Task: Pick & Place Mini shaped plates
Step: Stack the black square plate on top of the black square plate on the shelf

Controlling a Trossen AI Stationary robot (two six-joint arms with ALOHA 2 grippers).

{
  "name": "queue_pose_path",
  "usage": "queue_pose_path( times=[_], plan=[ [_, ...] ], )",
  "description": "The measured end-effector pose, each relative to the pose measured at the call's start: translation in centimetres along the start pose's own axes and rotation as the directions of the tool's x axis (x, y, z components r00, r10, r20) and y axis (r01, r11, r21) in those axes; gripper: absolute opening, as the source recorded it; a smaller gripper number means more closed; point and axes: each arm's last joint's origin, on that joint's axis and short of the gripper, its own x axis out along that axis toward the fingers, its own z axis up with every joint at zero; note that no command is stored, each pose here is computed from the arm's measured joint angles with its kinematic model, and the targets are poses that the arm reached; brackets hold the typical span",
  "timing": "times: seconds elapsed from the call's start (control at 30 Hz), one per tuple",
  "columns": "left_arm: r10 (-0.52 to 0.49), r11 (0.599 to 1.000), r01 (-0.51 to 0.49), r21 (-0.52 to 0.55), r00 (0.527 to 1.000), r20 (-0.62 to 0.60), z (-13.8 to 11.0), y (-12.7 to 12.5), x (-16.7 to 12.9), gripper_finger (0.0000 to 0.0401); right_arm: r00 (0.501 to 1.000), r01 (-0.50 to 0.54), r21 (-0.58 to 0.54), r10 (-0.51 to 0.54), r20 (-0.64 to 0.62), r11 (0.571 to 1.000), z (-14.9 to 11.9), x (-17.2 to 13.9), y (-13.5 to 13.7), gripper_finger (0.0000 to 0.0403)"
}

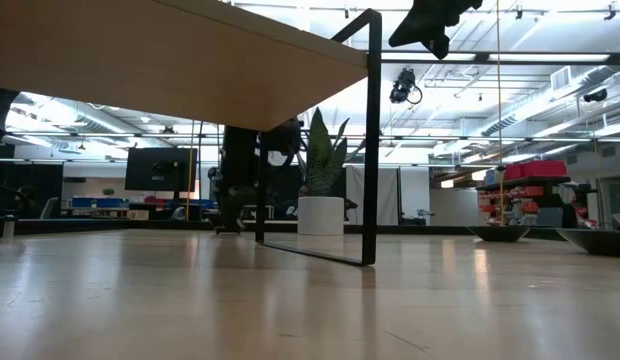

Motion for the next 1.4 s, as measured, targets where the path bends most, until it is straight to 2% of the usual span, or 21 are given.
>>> queue_pose_path(
  times=[0.13,0.33,0.6,0.87,1.03,1.2,1.4],
  plan=[
    [0.006,1.0,-0.006,0.0,1.0,-0.001,0.0,0.1,-0.2,0.0006,1.0,0.0,0.0,0.0,0.0,1.0,0.0,0.0,0.0,0.0004],
    [-0.004,1.0,0.004,0.008,1.0,-0.023,-0.3,0.2,-0.5,0.0003,1.0,0.0,0.0,0.0,0.0,1.0,0.0,0.0,0.0,0.0004],
    [-0.007,1.0,0.007,-0.004,1.0,0.01,0.3,1.3,-3.6,0.0002,1.0,0.0,0.0,0.0,0.0,1.0,0.0,0.0,0.0,0.0004],
    [0.012,1.0,-0.012,-0.011,0.997,0.077,0.9,2.7,-8.9,0.0001,1.0,0.0,-0.01,0.0,0.0,1.0,0.0,0.0,0.0,0.0004],
    [0.008,1.0,-0.009,0.008,0.991,0.133,0.5,3.1,-13.5,0.0001,1.0,0.0,-0.019,0.0,0.0,1.0,0.0,0.0,0.0,0.0004],
    [-0.033,0.991,0.0,0.137,0.971,0.235,-0.6,2.6,-18.8,0.0001,1.0,0.0,-0.024,0.0,0.0,1.0,0.0,0.0,0.0,0.0004],
    [-0.099,0.964,-0.003,0.265,0.924,0.368,-3.3,0.6,-24.3,0.0,1.0,0.0,-0.062,-0.001,-0.004,0.998,0.0,0.0,0.0,0.0004]
  ],
)
